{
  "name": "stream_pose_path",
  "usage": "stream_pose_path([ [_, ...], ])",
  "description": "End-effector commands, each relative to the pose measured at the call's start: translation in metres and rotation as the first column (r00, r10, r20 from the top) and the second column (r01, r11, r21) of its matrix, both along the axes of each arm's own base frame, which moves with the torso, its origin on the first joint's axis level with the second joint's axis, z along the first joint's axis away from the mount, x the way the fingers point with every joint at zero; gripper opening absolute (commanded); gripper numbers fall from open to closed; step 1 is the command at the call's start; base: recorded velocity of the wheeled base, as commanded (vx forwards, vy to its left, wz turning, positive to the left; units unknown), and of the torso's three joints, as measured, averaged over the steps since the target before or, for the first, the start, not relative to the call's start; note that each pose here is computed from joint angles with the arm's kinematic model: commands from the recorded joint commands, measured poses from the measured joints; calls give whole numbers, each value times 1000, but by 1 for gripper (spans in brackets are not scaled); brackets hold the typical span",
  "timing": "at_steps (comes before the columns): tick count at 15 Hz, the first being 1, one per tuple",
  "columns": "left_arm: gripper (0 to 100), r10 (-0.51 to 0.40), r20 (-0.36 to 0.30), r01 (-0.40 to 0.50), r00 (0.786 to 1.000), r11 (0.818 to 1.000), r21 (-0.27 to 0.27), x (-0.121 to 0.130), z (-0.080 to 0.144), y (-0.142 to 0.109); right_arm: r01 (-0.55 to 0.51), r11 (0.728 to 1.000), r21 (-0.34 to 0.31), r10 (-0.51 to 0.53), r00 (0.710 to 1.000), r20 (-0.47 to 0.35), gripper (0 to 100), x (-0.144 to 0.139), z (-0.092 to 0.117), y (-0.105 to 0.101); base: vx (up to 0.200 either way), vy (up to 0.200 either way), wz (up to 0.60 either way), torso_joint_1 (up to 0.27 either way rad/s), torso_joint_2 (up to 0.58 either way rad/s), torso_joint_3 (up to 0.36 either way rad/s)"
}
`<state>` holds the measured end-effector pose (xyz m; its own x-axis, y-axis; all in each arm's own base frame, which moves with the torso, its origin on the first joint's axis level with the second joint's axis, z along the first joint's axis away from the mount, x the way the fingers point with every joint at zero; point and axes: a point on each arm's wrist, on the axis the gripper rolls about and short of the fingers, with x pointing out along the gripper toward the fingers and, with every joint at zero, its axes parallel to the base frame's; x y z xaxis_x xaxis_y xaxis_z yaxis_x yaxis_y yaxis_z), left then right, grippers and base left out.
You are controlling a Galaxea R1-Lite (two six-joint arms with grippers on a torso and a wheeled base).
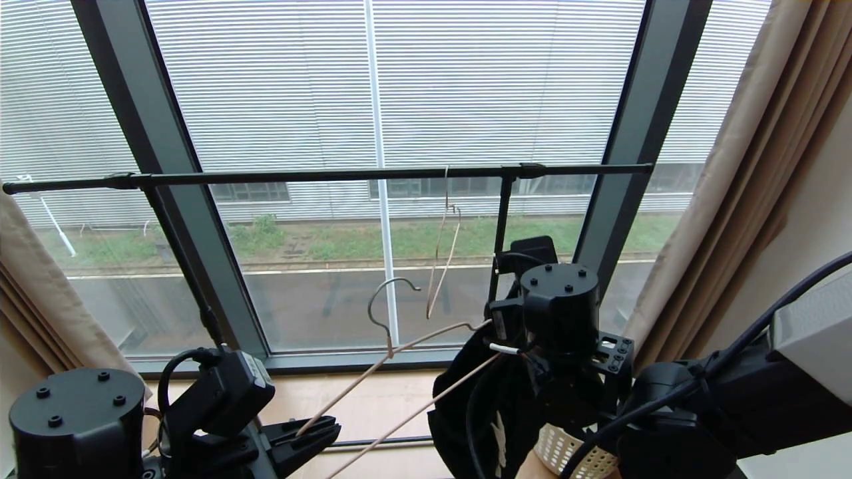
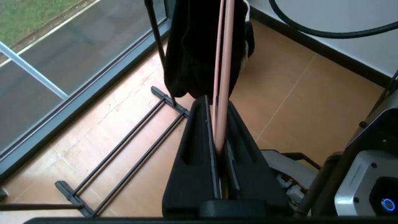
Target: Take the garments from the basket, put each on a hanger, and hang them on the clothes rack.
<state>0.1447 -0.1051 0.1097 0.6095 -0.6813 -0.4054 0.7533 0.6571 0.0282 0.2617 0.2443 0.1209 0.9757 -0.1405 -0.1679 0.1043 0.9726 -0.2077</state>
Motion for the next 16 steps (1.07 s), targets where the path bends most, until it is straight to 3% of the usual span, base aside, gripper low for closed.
stream_pose_path([
  [1, 0, -1, 9, 1, 1000, 1000, -6, 4, 3, -3, 6, 1000, 20, -7, 999, 41, 0, 7, 14, 8, 0, 0, 0, 0, 0, 0],
  [7, 0, 2, 18, -2, 1000, 1000, -10, 12, 1, -8, -45, 998, 40, 43, 998, 53, 0, -6, 18, 22, 0, 0, 0, 0, 0, 0],
  [16, 0, 24, 27, -23, 999, 1000, -7, 15, -4, -9, -218, 973, 75, 214, 975, 64, 0, -60, 21, 63, 0, 0, 0, 0, 0, 0],
])
